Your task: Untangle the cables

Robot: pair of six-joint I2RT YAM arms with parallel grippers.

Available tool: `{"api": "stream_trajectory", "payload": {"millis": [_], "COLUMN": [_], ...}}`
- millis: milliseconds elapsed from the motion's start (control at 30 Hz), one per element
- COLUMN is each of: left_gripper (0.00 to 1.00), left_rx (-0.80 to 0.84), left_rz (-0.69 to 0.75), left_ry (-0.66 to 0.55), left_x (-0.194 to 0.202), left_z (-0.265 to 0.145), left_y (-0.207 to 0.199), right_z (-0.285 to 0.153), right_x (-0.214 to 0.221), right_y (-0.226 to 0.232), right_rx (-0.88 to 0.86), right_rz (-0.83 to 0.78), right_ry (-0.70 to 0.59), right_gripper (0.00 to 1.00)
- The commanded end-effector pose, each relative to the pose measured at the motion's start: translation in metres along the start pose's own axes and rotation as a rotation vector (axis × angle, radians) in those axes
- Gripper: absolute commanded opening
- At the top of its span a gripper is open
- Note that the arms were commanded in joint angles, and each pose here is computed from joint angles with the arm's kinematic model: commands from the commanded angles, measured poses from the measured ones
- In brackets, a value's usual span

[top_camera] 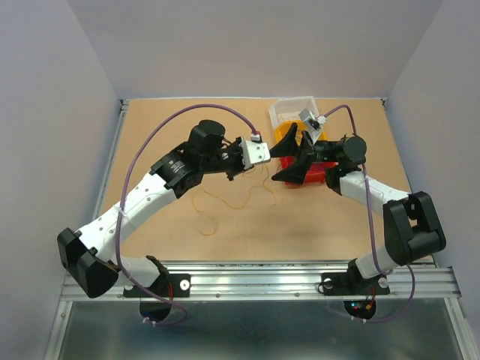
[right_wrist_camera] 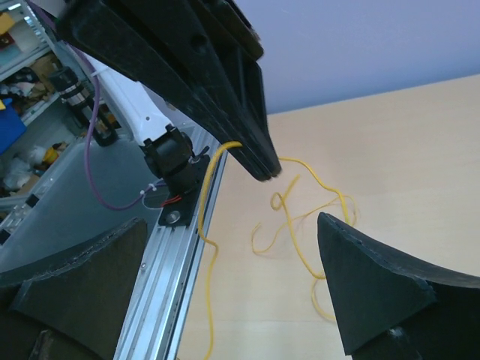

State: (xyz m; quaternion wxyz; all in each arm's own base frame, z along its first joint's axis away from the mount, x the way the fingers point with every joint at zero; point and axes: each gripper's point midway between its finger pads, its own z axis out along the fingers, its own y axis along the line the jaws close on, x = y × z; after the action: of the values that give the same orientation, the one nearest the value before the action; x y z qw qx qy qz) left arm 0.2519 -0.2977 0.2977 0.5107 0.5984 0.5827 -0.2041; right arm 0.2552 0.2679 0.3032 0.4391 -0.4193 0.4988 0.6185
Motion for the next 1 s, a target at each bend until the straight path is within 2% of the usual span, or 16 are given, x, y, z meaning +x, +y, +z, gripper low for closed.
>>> {"api": "stream_trajectory", "payload": {"millis": [0, 233, 267, 333, 367, 400, 433, 600, 833, 967], "left_gripper": [0.00, 0.00, 0.00, 0.00, 0.00, 0.00, 0.00, 0.00, 0.00, 0.00], "left_rx": [-0.037, -0.044, -0.040, -0.037, -0.035, -0.036, -0.030, -0.018, -0.015, -0.012], "left_rz": [-0.018, -0.032, -0.032, -0.034, -0.034, -0.036, -0.035, -0.034, -0.029, -0.027], "left_ry": [-0.021, -0.018, -0.021, -0.026, -0.027, -0.030, -0.030, -0.037, -0.051, -0.058], "left_x": [-0.017, -0.019, -0.020, -0.021, -0.022, -0.023, -0.022, -0.025, -0.029, -0.032], "left_z": [0.003, 0.004, 0.003, 0.002, 0.001, 0.001, 0.001, -0.002, -0.009, -0.013], "left_y": [0.015, 0.018, 0.017, 0.016, 0.016, 0.016, 0.014, 0.011, 0.008, 0.006], "right_z": [0.007, 0.010, 0.012, 0.016, 0.016, 0.030, 0.029, 0.037, 0.034, 0.036], "right_x": [-0.010, -0.015, -0.016, -0.023, 0.001, -0.011, 0.004, -0.009, -0.003, 0.004], "right_y": [0.013, 0.003, -0.007, -0.021, -0.038, -0.057, -0.066, -0.061, -0.079, -0.077], "right_rx": [-0.024, 0.010, 0.049, 0.121, 0.218, 0.330, 0.401, 0.370, 0.424, 0.389], "right_rz": [-0.059, -0.049, -0.007, -0.091, 0.056, -0.084, -0.029, -0.041, -0.053, -0.058], "right_ry": [-0.030, -0.054, -0.059, -0.059, 0.013, 0.022, 0.080, 0.035, 0.055, 0.075], "right_gripper": [1.00, 1.00, 1.00, 1.00, 1.00, 1.00, 1.00, 1.00, 1.00, 0.98]}}
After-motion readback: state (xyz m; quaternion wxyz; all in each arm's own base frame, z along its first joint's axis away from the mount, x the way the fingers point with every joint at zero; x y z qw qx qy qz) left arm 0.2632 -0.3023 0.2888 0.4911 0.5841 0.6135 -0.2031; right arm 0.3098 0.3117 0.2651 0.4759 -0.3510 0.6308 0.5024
